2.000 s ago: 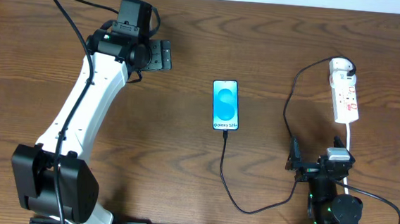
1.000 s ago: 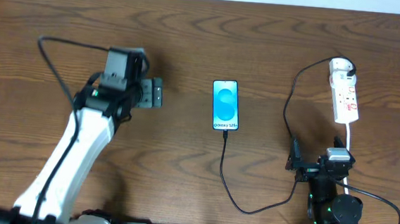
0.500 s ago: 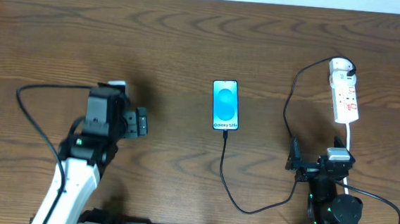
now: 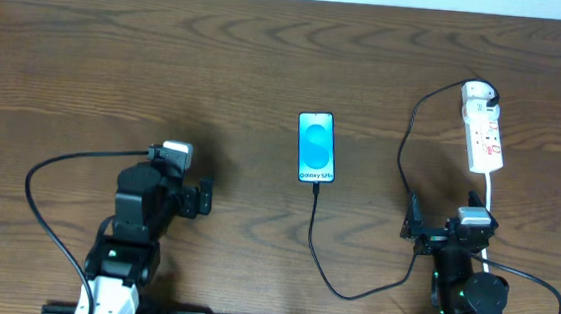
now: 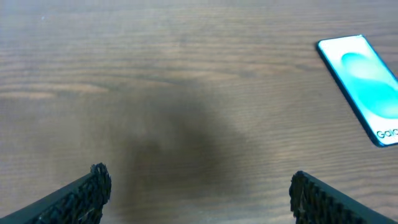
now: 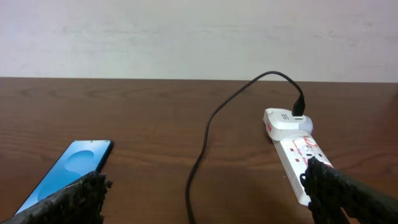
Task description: Plug charger to phone and switch on socket
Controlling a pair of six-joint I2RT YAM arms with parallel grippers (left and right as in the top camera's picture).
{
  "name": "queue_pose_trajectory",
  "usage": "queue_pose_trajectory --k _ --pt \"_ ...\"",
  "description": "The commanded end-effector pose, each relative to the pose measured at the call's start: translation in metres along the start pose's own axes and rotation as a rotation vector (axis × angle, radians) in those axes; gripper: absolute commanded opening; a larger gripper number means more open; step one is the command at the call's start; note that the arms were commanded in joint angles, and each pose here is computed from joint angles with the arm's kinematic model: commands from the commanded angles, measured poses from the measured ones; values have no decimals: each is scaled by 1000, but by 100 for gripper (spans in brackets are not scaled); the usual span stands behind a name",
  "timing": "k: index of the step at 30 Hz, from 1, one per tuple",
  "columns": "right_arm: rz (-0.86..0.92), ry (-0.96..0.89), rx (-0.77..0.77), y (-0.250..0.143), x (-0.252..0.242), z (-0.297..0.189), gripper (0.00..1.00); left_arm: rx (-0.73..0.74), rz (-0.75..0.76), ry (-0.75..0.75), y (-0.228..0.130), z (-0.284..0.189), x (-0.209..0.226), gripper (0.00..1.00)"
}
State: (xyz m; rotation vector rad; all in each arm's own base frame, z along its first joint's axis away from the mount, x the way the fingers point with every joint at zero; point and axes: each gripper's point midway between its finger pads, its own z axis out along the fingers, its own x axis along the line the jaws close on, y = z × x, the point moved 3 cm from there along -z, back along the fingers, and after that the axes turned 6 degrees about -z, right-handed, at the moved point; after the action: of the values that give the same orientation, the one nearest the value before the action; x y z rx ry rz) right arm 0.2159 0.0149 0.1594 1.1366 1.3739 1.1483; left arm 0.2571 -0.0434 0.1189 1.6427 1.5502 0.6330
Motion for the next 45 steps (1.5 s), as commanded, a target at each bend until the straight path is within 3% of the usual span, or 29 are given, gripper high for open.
queue_pose_trajectory --k 1,12,26,34,39,45 --pt "-8 0 -1 -1 1 0 99 -47 40 -33 -5 -3 -3 93" --pt "-8 0 0 -1 1 0 99 -277 73 -75 -3 -10 -8 93" --pt "-8 0 -1 -1 1 0 99 -334 80 -74 -16 -20 -6 93" --pt "-8 0 -1 -1 1 0 99 -215 50 -42 -46 -22 2 93" --pt "-8 0 0 -1 1 0 99 -321 59 -55 -29 -34 -2 94" --pt "-8 0 -1 -1 1 0 99 -325 60 -58 -29 -34 -2 93"
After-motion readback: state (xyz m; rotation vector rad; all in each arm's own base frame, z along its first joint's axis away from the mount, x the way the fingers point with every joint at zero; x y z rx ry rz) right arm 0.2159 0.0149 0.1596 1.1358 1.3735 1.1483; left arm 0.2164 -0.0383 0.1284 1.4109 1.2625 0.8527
